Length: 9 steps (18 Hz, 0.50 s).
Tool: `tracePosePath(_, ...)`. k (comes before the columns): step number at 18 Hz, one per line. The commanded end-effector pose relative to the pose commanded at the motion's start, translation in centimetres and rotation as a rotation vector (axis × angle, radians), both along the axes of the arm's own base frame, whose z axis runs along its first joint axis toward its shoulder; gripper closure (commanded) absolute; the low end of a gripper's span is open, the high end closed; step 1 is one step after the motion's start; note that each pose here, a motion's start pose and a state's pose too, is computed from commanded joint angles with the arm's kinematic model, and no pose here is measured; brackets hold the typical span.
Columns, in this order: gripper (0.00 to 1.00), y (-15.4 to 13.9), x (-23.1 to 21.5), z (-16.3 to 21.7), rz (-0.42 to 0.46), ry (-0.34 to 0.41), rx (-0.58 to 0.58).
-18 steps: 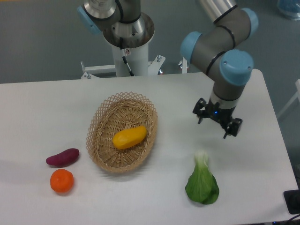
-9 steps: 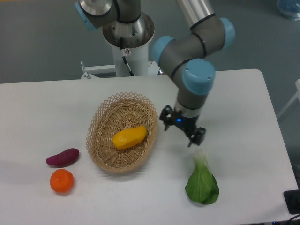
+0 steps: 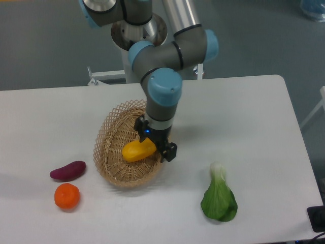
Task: Pick up the mango from the basket
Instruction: 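Lower the gripper onto the yellow mango and close around it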
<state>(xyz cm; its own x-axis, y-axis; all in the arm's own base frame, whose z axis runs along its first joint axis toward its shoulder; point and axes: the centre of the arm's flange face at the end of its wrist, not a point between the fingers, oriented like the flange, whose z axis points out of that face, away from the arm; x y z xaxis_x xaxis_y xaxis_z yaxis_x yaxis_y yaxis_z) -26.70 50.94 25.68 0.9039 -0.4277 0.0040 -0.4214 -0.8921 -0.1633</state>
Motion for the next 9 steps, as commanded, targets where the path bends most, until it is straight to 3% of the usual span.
tracePosePath(9, 0.0, 0.2, 1.8, -2.5, -0.028, -0.031, -0.04)
